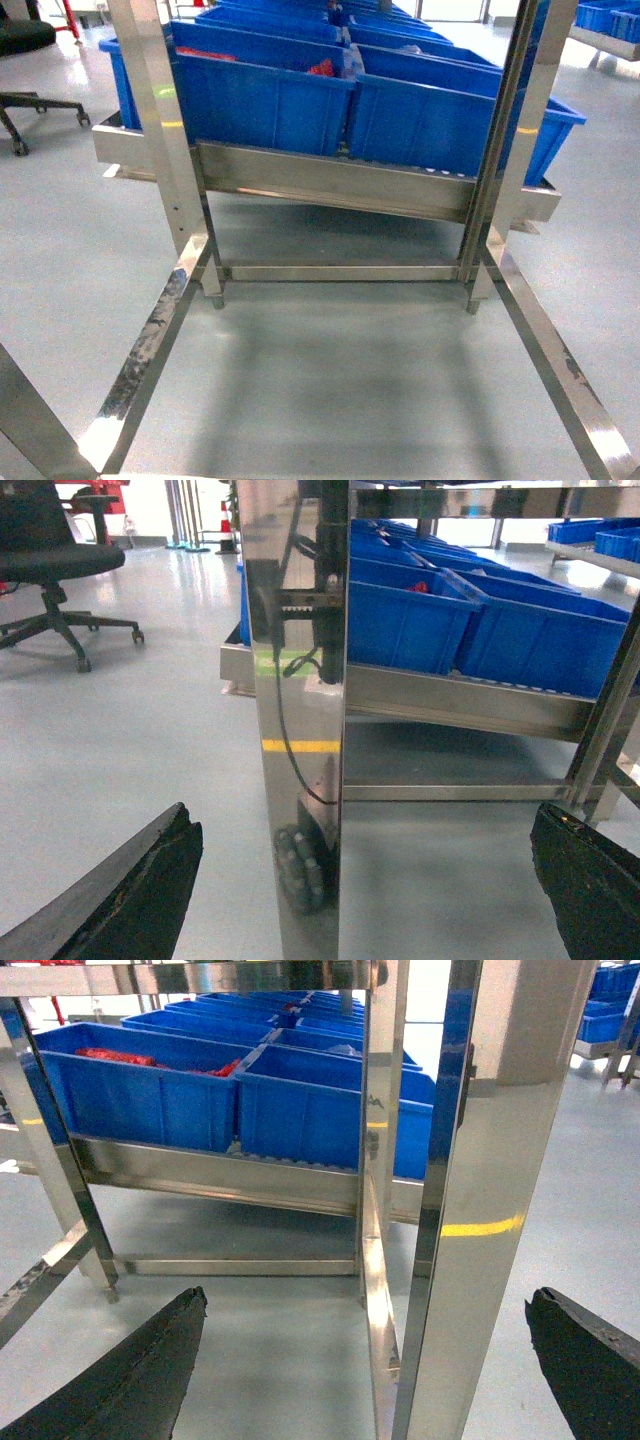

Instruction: Pick capacitor and pack into box

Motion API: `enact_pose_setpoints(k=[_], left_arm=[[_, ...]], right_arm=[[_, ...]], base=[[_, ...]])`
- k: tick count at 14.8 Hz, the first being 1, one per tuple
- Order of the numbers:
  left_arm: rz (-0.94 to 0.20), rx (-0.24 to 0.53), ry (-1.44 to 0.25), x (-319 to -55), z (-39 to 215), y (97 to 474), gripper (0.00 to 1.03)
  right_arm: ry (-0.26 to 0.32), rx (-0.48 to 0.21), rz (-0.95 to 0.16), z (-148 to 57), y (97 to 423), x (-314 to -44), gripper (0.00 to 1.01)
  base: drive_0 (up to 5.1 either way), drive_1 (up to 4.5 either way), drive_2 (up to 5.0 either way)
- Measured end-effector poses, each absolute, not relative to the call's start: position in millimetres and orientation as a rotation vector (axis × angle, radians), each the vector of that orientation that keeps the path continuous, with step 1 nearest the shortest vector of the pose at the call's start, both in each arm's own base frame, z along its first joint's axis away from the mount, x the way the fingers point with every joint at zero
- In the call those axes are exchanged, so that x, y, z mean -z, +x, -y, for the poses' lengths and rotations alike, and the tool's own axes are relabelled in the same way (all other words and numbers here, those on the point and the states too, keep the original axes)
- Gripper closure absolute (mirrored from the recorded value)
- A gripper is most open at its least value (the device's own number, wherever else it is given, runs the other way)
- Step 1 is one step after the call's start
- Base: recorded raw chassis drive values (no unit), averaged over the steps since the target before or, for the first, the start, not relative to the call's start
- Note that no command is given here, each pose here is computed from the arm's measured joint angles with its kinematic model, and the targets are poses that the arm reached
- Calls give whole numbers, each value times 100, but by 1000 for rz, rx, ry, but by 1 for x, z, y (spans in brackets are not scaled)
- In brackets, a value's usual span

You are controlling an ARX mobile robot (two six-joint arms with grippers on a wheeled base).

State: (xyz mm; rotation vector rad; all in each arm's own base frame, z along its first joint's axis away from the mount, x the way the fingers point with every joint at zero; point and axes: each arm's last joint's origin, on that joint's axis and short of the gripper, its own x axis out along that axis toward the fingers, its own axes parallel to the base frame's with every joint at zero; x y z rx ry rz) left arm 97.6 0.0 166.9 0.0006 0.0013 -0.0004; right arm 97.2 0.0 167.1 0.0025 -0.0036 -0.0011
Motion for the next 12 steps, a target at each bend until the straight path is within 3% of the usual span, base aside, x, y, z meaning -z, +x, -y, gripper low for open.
enact_pose_setpoints(k=[12], left_arm=[[-5, 0, 1, -167, 0, 98, 5]], right_arm=[[2, 1, 2, 0, 97, -167, 3]], base=[[0, 0, 0]])
